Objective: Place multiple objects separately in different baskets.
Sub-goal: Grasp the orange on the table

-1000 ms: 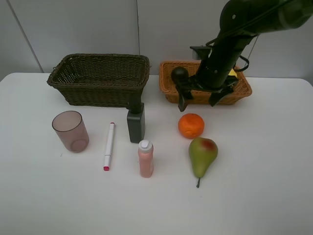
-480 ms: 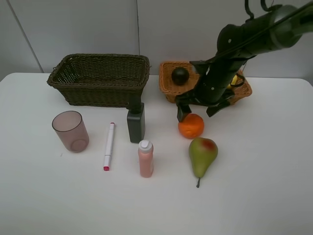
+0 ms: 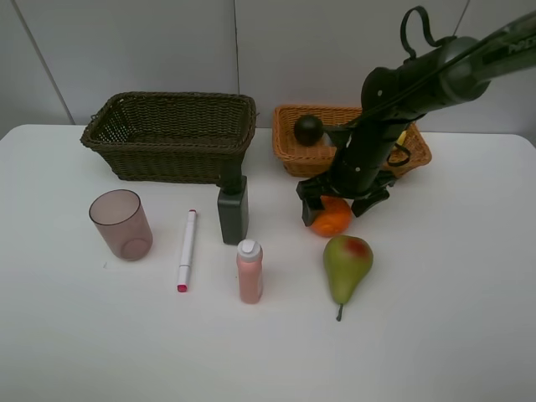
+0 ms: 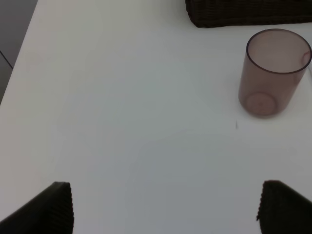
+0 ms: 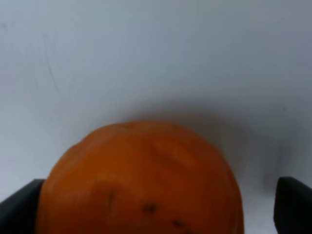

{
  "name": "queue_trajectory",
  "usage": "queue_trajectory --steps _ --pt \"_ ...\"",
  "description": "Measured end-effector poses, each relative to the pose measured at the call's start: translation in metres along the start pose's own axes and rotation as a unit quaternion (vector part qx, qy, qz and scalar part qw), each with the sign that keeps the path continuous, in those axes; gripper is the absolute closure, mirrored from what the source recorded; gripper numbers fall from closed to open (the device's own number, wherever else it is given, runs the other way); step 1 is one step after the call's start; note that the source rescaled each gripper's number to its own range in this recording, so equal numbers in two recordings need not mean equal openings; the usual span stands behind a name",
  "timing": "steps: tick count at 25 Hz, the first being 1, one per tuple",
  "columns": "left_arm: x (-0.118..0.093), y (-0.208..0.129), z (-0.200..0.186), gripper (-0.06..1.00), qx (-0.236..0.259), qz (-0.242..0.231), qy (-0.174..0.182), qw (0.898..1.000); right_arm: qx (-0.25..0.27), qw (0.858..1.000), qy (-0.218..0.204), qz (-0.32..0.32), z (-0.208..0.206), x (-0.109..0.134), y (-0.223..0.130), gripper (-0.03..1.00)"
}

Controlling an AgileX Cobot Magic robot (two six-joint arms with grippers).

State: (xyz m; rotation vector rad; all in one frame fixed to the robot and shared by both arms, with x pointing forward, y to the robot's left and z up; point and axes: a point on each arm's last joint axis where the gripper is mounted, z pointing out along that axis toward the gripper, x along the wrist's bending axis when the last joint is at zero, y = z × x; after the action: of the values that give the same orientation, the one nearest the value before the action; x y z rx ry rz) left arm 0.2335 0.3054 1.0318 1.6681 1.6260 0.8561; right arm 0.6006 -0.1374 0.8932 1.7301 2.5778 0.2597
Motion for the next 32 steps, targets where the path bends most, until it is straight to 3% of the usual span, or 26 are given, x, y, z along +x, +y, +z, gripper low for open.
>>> queue_trajectory --steps 2,4,7,8,23,32 --pt "0.0 0.0 0.0 -0.06 0.0 0.0 0.0 1.0 0.0 1.0 0.0 0.0 0.0 0.0 0.0 0.12" --pt "0.0 0.0 0.0 -0.06 0.0 0.0 0.0 1.0 0.0 1.0 0.001 0.002 0.0 0.0 0.0 0.21" --pt "0.0 0.0 0.0 -0.06 0.0 0.0 0.0 1.0 0.0 1.0 0.003 0.003 0.0 0.001 0.0 0.54" --pt "0.0 0.0 0.0 -0.06 0.0 0.0 0.0 1.0 0.0 1.0 0.004 0.004 0.0 0.001 0.0 0.56" --pt "0.0 0.0 0.0 -0.06 0.0 0.0 0.0 1.0 0.003 1.0 0.005 0.004 0.0 0.001 0.0 0.56" --pt "0.0 0.0 0.0 -0.06 0.0 0.0 0.0 1.0 0.044 0.999 0.011 0.001 -0.015 0.003 0.005 0.56"
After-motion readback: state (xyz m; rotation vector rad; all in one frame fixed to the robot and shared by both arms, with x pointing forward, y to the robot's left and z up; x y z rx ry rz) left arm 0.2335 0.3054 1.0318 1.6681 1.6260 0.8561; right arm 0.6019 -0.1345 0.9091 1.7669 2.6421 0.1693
